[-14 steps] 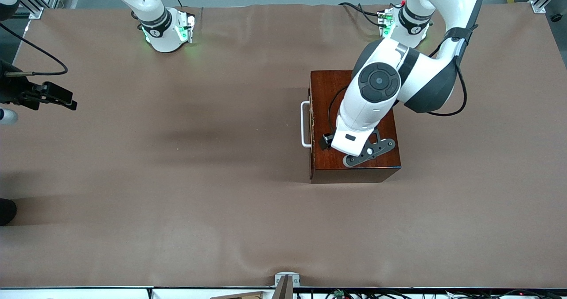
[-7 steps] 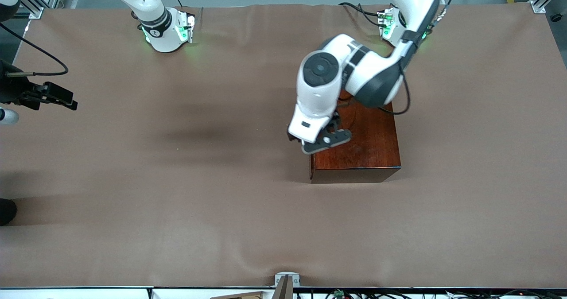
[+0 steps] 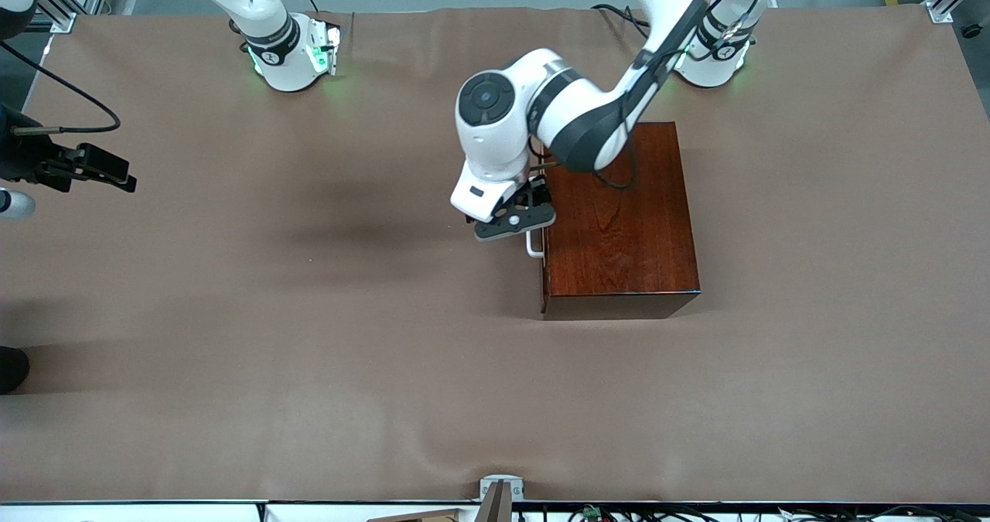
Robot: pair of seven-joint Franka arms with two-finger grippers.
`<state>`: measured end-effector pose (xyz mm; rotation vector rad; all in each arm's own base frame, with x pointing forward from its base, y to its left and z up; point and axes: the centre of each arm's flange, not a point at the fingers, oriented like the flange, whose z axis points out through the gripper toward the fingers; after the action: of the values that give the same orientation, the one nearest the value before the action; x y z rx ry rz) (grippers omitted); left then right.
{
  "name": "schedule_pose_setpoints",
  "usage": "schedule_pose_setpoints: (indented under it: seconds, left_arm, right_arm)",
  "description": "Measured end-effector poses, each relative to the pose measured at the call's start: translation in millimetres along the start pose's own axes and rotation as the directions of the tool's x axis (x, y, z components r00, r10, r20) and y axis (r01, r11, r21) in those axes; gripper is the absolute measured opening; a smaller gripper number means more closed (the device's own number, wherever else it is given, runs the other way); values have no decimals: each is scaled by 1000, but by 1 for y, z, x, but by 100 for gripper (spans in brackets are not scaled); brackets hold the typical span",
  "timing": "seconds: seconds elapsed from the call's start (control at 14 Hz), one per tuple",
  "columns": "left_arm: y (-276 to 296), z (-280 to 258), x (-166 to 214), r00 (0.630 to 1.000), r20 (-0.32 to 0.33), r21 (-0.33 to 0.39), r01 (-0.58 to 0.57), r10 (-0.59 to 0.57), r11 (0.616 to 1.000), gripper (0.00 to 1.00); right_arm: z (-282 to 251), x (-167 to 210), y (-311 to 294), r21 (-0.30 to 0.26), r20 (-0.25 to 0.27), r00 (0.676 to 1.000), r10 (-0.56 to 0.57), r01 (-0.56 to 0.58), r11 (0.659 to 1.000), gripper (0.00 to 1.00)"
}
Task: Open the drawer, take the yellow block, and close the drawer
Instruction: 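Reach the left gripper over the wooden box toward the white handle, then hook the white handle with the left gripper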
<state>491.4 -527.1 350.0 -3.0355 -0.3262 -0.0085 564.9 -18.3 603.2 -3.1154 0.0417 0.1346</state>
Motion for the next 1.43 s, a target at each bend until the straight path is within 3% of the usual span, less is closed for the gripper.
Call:
schedule_pose_setpoints:
  seconds: [0.29,0.79,1.22,1.43]
  left_arm:
    - [4,35,0,1000,26,39,-3,2,999,100]
    - [10,41,-5,999,27,43,-23,22,999,100]
    - [12,49,-14,981,28,79,-195,193,978,100]
    - [15,56,-20,976,30,99,-219,217,971,100]
  right_arm:
    - [1,0,0,0,2,1000,0,0,1000,100]
    - [2,0,0,0,4,1000,1,-1,1000,100]
    - [2,0,0,0,5,1000,1,-1,1000,100]
    - [2,0,1,0,5,1000,1,-1,1000,100]
